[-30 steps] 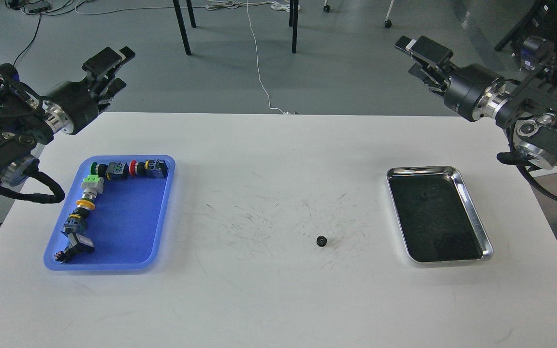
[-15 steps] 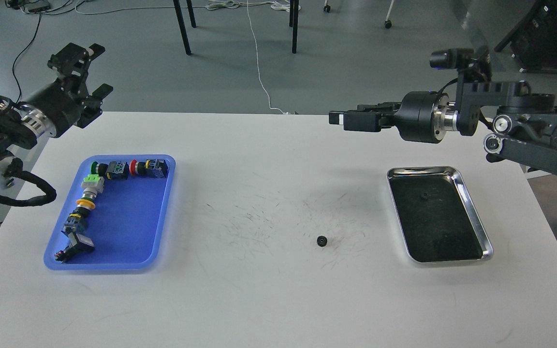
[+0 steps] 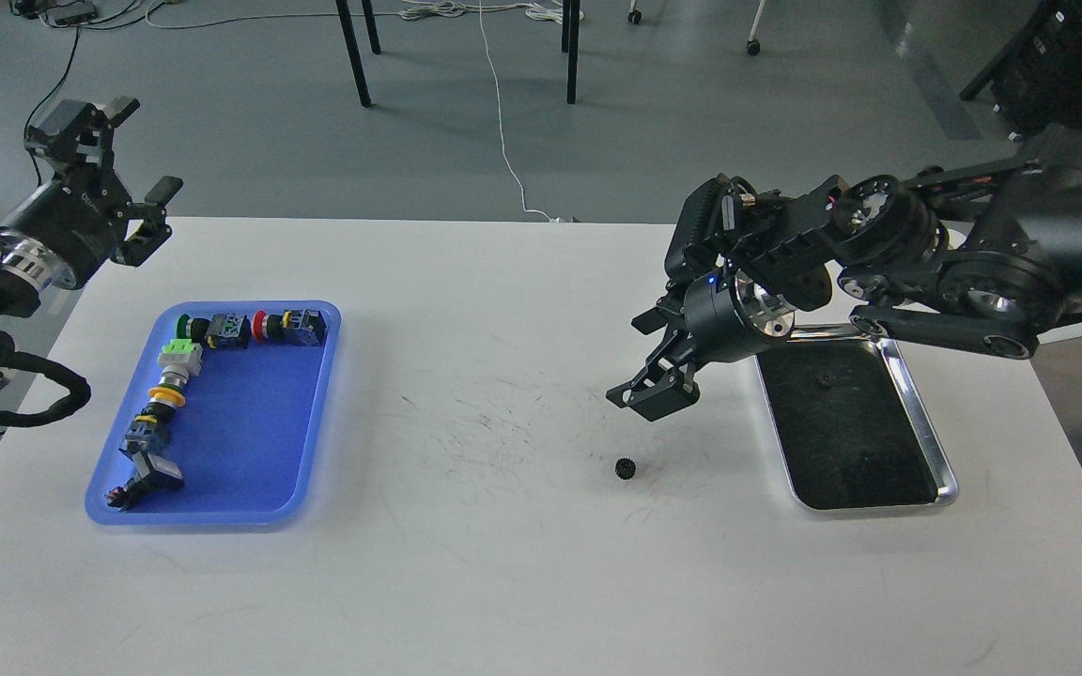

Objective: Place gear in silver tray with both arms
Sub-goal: 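Lower the right gripper onto the black gear on the table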

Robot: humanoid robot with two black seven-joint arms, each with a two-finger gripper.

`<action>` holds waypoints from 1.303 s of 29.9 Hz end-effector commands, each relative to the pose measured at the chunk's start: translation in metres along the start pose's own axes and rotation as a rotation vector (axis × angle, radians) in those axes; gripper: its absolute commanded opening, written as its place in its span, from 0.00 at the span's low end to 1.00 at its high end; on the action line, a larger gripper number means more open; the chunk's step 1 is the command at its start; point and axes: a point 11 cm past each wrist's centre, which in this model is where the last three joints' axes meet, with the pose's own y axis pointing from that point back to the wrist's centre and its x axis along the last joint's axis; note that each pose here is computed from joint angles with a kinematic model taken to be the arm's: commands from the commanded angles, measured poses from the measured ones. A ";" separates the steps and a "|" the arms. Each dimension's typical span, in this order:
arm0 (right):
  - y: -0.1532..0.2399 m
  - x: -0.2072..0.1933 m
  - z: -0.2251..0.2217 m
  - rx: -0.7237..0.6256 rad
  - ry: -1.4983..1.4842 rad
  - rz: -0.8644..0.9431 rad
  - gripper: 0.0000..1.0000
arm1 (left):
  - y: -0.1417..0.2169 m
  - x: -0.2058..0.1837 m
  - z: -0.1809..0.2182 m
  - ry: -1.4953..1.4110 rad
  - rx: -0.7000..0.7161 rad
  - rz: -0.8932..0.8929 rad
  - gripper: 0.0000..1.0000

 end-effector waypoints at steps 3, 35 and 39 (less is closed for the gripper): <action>-0.018 -0.003 -0.013 0.023 0.099 -0.105 0.93 | 0.005 0.007 0.000 0.045 -0.028 0.036 0.98; -0.072 -0.035 -0.023 0.039 0.202 -0.283 0.71 | 0.022 0.023 -0.016 0.086 -0.020 0.102 0.98; -0.071 -0.039 -0.018 0.025 0.198 -0.294 0.70 | 0.024 0.024 -0.018 0.089 -0.016 0.108 0.98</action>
